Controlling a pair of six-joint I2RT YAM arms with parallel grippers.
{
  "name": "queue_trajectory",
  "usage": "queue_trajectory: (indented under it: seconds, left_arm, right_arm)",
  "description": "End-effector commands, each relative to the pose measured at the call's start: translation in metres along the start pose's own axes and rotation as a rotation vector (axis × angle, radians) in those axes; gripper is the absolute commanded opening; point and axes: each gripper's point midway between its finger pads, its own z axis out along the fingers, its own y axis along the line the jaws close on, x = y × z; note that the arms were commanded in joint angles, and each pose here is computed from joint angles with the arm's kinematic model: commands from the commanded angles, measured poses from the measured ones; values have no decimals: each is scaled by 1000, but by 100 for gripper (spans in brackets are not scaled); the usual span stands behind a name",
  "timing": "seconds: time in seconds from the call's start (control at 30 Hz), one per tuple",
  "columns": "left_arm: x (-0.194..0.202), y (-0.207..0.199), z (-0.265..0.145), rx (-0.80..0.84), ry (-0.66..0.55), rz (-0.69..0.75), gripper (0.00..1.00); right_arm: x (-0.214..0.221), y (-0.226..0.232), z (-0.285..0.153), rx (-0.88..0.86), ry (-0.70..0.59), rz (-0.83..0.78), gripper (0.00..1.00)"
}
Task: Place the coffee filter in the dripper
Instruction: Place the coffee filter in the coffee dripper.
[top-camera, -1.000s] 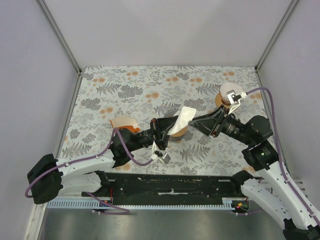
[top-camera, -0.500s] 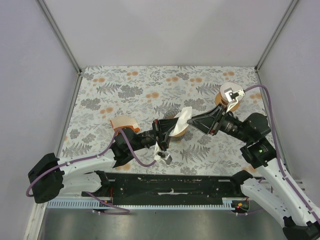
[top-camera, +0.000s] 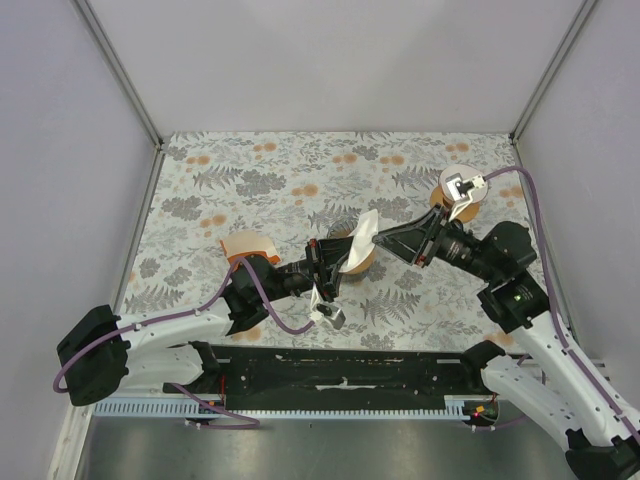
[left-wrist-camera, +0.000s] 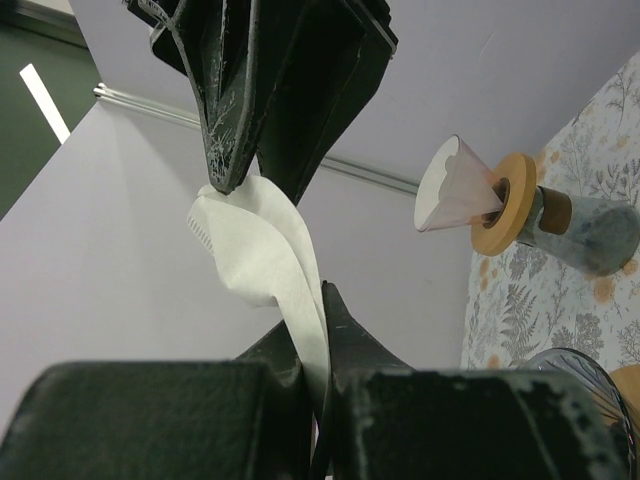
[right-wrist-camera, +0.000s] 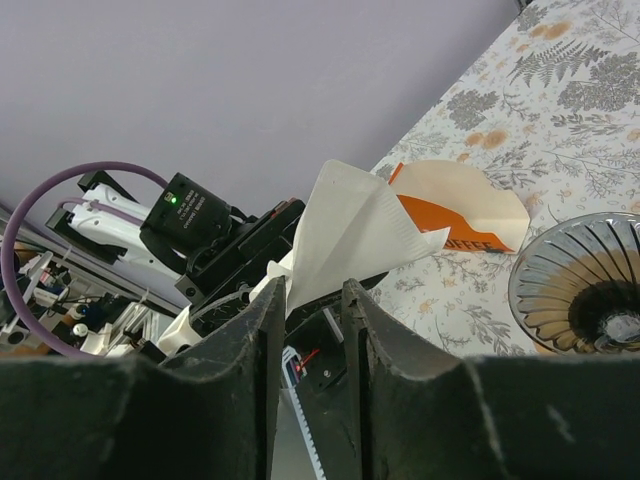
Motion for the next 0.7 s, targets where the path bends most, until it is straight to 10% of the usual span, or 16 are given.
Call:
queue_trajectory:
  seconds: [0.0,0.47,0.67]
  left_arm:
    - [-13,20,7,-42,-55,50,2]
    - [-12,17,9,-35,-58,45,2]
    - [-11,17,9,-35,-53,33,2]
  right_arm:
    - [-14,8,2,-17,-48,-25,38]
    - [-10,11,13,-55,-20,-32,33]
    - [-9,12,13,-53,-13,-41,8]
